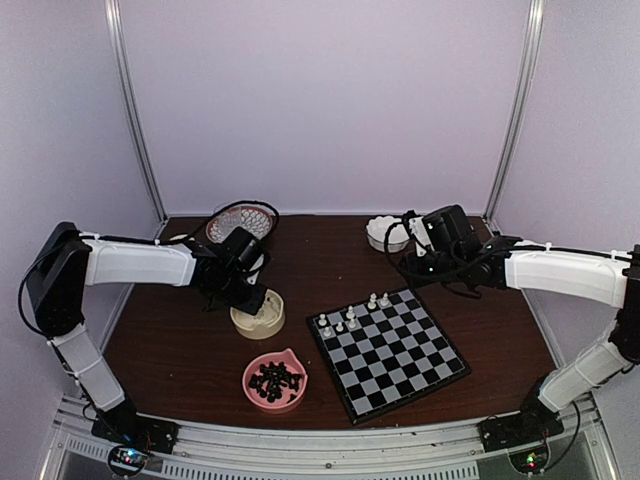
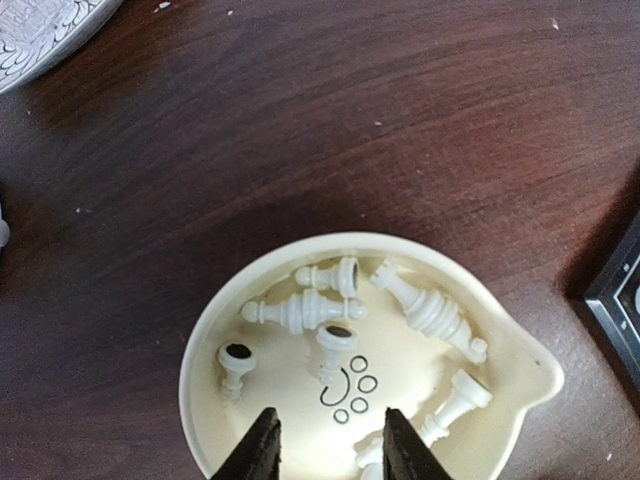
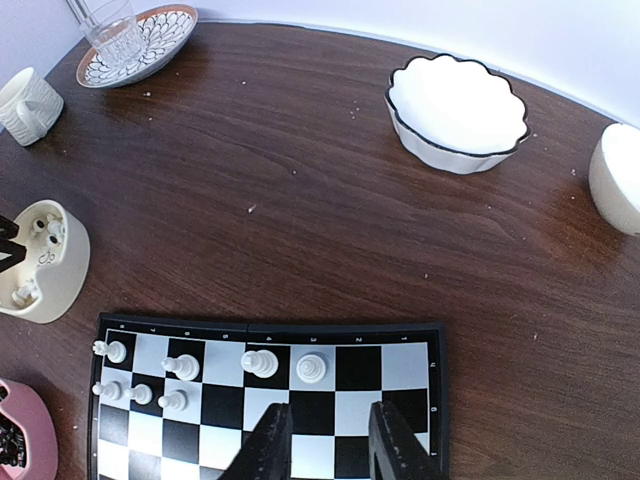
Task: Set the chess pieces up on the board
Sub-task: Pick up the pawn from the storage box.
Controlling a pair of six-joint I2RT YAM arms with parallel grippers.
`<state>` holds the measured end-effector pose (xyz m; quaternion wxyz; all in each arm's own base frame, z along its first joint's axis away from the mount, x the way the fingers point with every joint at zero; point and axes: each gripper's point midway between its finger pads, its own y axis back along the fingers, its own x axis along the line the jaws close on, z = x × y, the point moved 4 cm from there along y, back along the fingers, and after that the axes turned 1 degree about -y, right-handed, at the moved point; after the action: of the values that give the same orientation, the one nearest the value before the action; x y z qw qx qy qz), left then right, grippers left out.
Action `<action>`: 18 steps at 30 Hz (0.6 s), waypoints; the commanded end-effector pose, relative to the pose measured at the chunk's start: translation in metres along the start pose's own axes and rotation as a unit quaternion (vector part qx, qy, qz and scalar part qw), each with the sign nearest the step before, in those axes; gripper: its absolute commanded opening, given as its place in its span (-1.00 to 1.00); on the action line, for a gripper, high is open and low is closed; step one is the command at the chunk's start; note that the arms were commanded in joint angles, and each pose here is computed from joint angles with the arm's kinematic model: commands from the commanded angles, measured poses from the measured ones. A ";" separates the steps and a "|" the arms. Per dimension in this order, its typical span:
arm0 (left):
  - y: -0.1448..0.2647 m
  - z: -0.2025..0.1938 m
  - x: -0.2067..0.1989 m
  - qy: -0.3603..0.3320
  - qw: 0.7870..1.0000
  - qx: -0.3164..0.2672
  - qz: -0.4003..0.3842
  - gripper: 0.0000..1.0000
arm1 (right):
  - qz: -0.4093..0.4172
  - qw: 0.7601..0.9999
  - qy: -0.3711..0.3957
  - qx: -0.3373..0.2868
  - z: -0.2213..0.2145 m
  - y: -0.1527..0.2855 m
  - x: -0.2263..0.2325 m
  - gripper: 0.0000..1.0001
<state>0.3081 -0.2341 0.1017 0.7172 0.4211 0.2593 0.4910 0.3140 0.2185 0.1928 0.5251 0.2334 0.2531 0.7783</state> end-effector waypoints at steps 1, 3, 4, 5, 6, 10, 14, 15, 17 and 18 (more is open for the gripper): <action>-0.008 0.017 0.007 0.024 0.999 -0.024 0.020 -0.26 | 0.004 1.000 -0.007 -0.009 0.002 0.001 -0.001 -0.41; -0.009 0.015 0.005 0.025 0.999 -0.031 0.011 -0.25 | 0.002 1.000 -0.007 -0.009 0.002 0.000 -0.001 -0.41; -0.008 0.015 0.005 0.024 0.999 -0.034 0.007 -0.25 | 0.002 1.000 -0.006 -0.007 0.002 -0.001 -0.001 -0.42; -0.008 0.016 0.005 0.023 0.999 -0.034 0.007 -0.26 | 0.002 1.000 -0.005 -0.006 0.002 -0.002 0.000 -0.42; -0.008 0.015 0.006 0.022 0.999 -0.032 0.013 -0.27 | 0.003 1.000 -0.005 -0.005 0.001 -0.003 0.000 -0.42; -0.013 0.012 0.013 0.031 0.999 -0.017 0.026 -0.32 | 0.004 1.000 -0.006 -0.003 0.000 -0.004 0.001 -0.42; -0.018 0.009 0.018 0.031 0.999 -0.007 0.035 -0.51 | 0.006 1.000 -0.006 -0.004 0.001 -0.004 0.001 -0.42; -0.018 0.009 0.019 0.028 0.999 -0.006 0.040 -0.52 | 0.005 1.000 -0.006 -0.004 0.001 -0.003 0.001 -0.42; -0.020 0.008 0.021 0.023 0.998 0.000 0.050 -0.52 | 0.005 1.000 -0.005 -0.004 0.001 -0.003 0.001 -0.42; -0.021 0.008 0.022 0.020 0.998 0.003 0.055 -0.52 | 0.005 1.000 -0.006 -0.005 0.001 -0.003 0.000 -0.42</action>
<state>0.3241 -0.2219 0.0886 0.6938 0.4195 0.2638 0.5226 0.3148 0.2203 0.1909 0.5223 0.2347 0.2535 0.7797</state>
